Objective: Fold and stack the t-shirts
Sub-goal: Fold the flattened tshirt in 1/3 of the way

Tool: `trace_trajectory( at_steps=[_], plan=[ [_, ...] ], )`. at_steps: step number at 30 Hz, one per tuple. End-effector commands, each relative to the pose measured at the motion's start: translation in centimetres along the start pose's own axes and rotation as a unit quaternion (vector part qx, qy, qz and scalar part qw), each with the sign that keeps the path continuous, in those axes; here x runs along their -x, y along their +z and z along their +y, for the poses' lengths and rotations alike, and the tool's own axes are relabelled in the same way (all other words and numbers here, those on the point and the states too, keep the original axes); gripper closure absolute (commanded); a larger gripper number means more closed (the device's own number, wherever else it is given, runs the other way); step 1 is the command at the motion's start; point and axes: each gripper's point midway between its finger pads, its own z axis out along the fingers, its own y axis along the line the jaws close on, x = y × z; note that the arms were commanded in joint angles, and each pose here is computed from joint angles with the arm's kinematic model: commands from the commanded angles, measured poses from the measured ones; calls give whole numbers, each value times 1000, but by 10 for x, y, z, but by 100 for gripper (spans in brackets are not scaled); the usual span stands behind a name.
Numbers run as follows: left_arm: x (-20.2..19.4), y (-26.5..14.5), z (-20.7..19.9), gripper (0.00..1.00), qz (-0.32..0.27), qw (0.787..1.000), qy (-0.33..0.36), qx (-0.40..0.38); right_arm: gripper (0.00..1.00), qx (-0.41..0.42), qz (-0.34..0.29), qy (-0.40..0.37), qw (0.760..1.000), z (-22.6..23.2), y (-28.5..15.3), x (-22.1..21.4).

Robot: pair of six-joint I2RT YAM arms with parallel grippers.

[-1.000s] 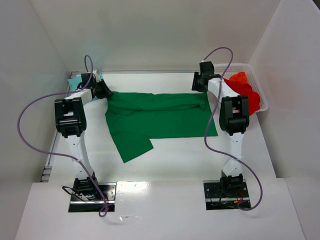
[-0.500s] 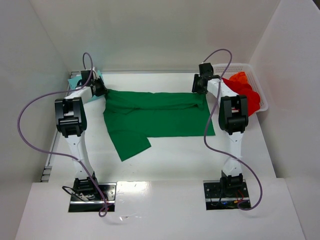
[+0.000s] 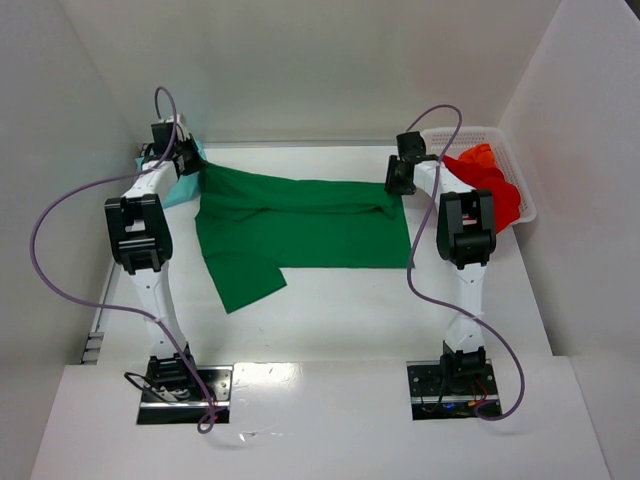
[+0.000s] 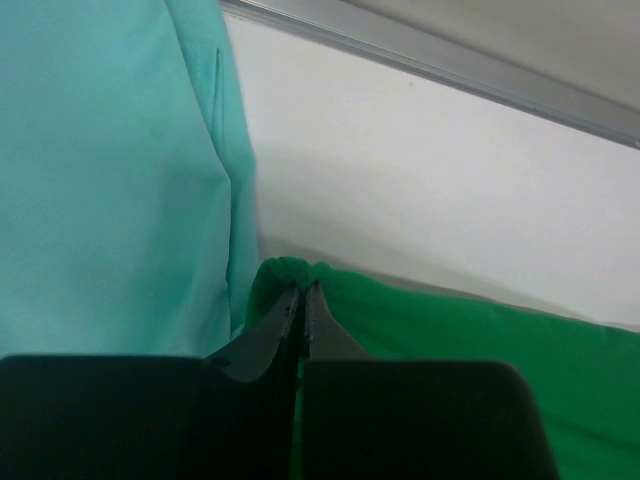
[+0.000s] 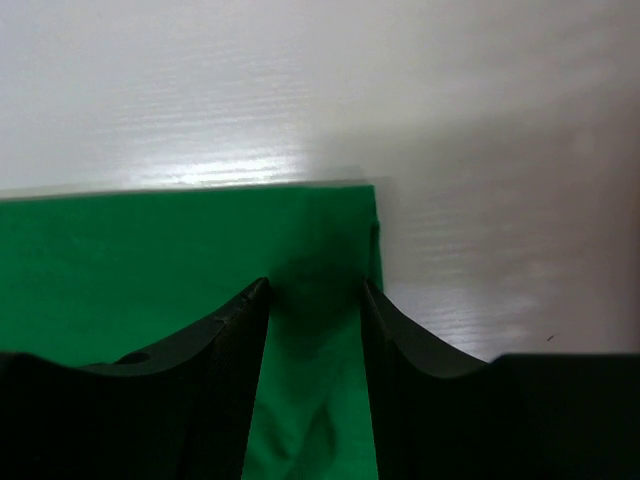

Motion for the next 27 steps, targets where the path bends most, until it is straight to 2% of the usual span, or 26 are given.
trace_trajectory(
  at_steps=[1,4,6,8,10,13,18,21,27],
  plan=[
    [11,5,17,100,-11,1000,16,20,51,-6,-27,1,1000,1,-20,14],
    [8,7,20,100,-6,1000,13,15,51,-5,-31,1,1000,1,-25,16],
    [8,6,18,95,-5,1000,7,10,51,11,-32,1,999,7,-29,18],
    [2,5,18,83,2,1000,3,9,52,20,-23,6,1000,12,-30,10],
    [-1,3,15,78,3,1000,1,0,52,24,-18,8,1000,14,-33,5],
    [4,-9,9,60,-3,1000,3,-5,52,33,-10,13,999,20,-37,-5],
    [26,-32,-10,49,-25,999,10,-32,59,39,-6,18,999,21,-52,-19],
    [38,-49,-20,44,-38,998,14,-44,59,33,-11,18,999,18,-59,-19],
    [48,-79,-37,34,-49,996,20,-70,45,39,-44,25,998,19,-91,-1]
  ],
)
